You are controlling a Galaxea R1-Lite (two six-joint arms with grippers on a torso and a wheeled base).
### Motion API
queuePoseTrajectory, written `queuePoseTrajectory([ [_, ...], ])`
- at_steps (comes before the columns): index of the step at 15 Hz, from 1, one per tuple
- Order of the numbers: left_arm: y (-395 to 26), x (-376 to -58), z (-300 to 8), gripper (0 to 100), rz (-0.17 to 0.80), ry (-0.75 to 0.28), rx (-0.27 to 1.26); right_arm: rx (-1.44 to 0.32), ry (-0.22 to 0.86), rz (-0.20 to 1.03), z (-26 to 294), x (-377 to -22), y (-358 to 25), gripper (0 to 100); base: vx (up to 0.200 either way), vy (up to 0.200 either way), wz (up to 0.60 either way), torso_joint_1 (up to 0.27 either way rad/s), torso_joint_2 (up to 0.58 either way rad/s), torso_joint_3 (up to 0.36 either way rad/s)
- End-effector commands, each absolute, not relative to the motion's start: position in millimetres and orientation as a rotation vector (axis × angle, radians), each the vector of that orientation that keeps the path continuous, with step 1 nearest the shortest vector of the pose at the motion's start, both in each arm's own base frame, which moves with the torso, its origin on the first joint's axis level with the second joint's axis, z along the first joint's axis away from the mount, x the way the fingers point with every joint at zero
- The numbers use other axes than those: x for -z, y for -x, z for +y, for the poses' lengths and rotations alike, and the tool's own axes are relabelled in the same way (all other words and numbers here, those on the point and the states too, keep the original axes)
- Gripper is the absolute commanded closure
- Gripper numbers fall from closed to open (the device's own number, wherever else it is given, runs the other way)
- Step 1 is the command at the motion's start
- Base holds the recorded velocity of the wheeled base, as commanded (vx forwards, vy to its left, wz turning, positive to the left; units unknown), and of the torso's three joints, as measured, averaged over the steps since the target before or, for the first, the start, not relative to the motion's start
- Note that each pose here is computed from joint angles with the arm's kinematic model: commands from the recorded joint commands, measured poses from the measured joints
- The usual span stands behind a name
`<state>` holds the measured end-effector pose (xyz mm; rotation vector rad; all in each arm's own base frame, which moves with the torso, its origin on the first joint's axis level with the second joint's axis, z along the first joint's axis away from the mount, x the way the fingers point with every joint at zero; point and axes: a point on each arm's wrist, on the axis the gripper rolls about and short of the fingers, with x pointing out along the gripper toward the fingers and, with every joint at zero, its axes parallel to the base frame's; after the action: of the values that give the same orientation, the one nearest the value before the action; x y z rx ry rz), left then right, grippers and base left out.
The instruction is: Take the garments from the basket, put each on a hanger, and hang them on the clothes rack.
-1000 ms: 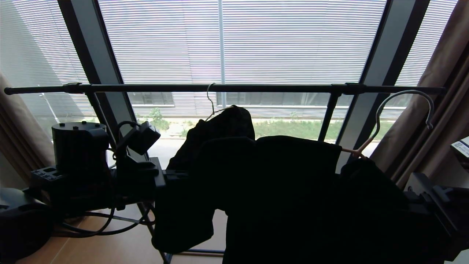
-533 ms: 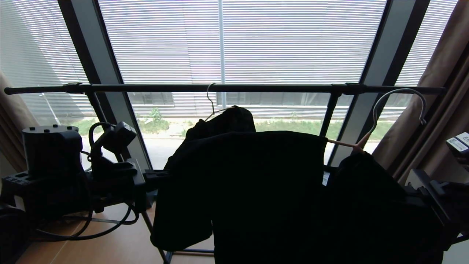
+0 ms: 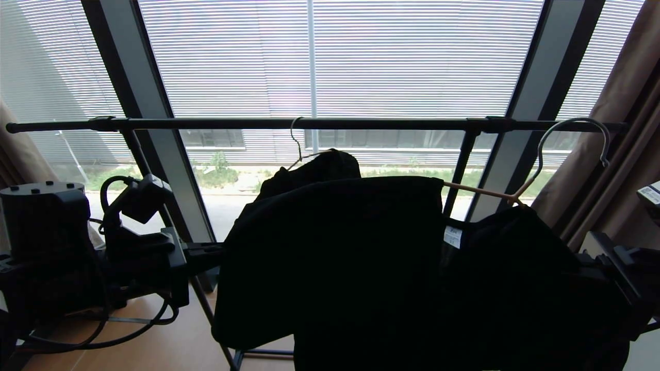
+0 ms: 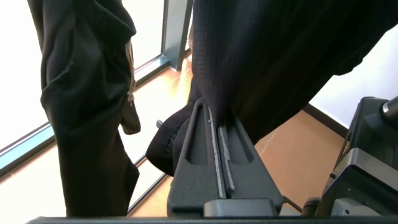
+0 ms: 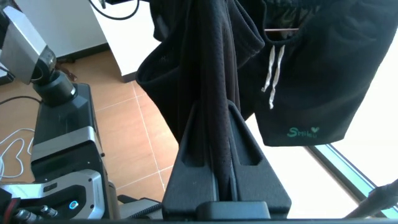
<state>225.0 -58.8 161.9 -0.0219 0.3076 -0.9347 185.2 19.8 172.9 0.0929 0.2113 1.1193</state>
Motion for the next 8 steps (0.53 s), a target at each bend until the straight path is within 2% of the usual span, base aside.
queuePoseTrajectory([
  [1, -224.4, -162.5, -56.1, 100, 0.304, 0.022, 0.924, -1.112, -0.093, 0.209, 18.3, -173.4, -185.9, 100, 0.0, 0.0, 0.0, 0.0, 0.0, 0.0],
  [8, -217.9, -155.5, -49.8, 100, 0.294, 0.023, 0.903, -1.094, -0.092, 0.203, 14.6, -174.5, -186.8, 100, 0.0, 0.0, 0.0, 0.0, 0.0, 0.0],
])
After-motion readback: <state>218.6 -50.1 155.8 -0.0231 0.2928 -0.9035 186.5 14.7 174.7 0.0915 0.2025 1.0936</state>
